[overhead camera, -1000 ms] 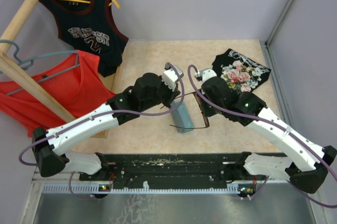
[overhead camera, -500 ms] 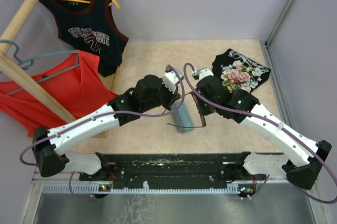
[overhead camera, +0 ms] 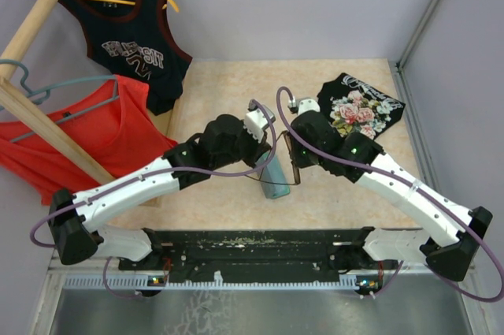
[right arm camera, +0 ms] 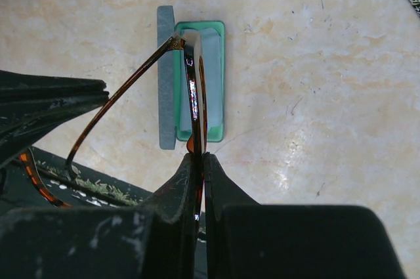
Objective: Organize the sunglasses
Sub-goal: Fold the sunglasses.
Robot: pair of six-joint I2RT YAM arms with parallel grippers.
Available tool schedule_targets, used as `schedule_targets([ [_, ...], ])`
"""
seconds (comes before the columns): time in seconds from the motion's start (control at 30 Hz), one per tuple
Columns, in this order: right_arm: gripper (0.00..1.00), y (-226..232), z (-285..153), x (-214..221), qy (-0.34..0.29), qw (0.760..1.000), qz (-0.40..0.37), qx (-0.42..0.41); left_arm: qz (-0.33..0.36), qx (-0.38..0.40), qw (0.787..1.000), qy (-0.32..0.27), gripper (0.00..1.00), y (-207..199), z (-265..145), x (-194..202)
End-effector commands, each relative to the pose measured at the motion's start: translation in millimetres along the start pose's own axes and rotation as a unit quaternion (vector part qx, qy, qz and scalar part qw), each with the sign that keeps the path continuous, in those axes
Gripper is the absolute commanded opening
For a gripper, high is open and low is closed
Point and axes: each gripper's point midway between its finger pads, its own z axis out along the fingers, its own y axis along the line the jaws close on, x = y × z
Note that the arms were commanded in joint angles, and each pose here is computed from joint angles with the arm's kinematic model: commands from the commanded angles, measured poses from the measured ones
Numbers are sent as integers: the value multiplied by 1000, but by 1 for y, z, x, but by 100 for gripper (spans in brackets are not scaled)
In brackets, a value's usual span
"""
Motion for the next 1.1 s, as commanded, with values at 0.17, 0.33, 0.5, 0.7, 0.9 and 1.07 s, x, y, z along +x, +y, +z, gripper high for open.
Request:
schedule_targets([
  [0.17,0,19,-8,-38,-64,997,36,-34,-12,20,1000,-12,0,-9,1,-4],
  [0.33,0,23,-5,-41,-69,996,45,-39,-12,29,999,-14,0,-15,3,-7],
  [0.5,0,26,-4,-47,-77,995,51,-42,-10,34,999,-13,0,-19,5,-8],
  [0.7,0,30,4,-48,-74,995,52,-42,-10,38,999,-16,0,-22,5,-12],
  [0.9,0,34,6,-50,-77,994,61,-49,-9,44,999,-12,0,-27,8,-11],
  [1.07,0,40,3,-52,-84,991,71,-70,-9,43,999,-7,0,-27,12,-6],
])
